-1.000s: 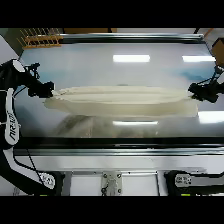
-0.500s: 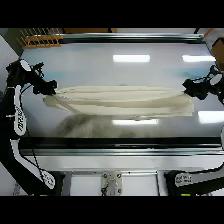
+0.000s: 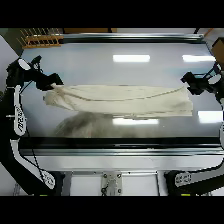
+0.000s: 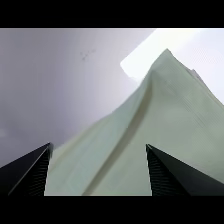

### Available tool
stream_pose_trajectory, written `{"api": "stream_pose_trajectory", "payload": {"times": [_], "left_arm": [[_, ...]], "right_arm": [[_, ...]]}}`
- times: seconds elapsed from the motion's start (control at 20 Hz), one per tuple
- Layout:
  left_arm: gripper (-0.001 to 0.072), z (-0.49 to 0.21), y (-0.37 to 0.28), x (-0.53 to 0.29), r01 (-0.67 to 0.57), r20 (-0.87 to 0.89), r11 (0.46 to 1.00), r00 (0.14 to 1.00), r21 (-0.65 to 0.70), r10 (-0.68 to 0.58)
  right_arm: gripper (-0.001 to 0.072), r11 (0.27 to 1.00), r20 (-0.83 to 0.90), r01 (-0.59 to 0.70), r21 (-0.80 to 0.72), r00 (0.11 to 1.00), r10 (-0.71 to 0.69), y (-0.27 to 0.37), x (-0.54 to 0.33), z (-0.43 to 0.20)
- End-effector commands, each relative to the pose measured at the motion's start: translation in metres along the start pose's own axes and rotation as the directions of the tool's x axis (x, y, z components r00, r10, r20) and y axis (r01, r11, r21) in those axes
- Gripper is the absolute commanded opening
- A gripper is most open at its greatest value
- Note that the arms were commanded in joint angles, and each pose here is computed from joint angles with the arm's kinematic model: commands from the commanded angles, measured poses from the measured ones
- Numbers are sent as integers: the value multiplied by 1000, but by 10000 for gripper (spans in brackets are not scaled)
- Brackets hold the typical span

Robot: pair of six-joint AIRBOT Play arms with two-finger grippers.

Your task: Fold the clothes and pants, and hang the long-sleeved shirts on hangers.

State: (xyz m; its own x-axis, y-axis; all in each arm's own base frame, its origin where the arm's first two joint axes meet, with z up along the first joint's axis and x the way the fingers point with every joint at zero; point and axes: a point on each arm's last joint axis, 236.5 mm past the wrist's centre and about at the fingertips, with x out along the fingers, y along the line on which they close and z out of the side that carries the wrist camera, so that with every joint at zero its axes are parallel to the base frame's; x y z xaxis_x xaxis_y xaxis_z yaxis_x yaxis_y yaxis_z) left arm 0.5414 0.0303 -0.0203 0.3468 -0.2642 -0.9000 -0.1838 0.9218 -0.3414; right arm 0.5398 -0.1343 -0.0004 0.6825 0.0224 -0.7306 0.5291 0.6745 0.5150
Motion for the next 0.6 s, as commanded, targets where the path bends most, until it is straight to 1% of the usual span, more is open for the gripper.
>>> {"api": "stream_pose_trajectory", "payload": {"times": [0.0,0.05,0.15,0.2,0.3,0.35,0.45,0.55], "left_arm": [[682,39,-12,-38,52,183,998,982,-41,-44],[682,43,-6,-55,24,208,999,978,-35,-16],[682,36,16,-82,-53,207,997,976,-48,62],[683,25,28,-89,-89,188,994,977,-58,98],[682,-5,44,-85,-101,131,988,985,-115,116],[683,-25,50,-77,-105,91,984,989,-146,119],[683,-68,54,-48,-114,1,975,993,-189,116],[683,-95,52,-20,-121,-47,973,992,-197,114]], "right_arm": [[629,993,121,-99,67,989,91,24,-20,33],[629,995,122,-94,26,988,90,24,-33,37],[629,996,64,-47,-82,997,52,12,-56,28],[629,992,13,-4,-128,1000,6,-4,-66,15],[630,983,-75,96,-155,991,-108,-50,-84,-20],[631,984,-114,126,-129,984,-140,-71,-90,-40],[633,984,-192,176,-4,966,-174,-113,-95,-81],[720,973,-270,211,93,946,-179,-144,-91,-118]]}}
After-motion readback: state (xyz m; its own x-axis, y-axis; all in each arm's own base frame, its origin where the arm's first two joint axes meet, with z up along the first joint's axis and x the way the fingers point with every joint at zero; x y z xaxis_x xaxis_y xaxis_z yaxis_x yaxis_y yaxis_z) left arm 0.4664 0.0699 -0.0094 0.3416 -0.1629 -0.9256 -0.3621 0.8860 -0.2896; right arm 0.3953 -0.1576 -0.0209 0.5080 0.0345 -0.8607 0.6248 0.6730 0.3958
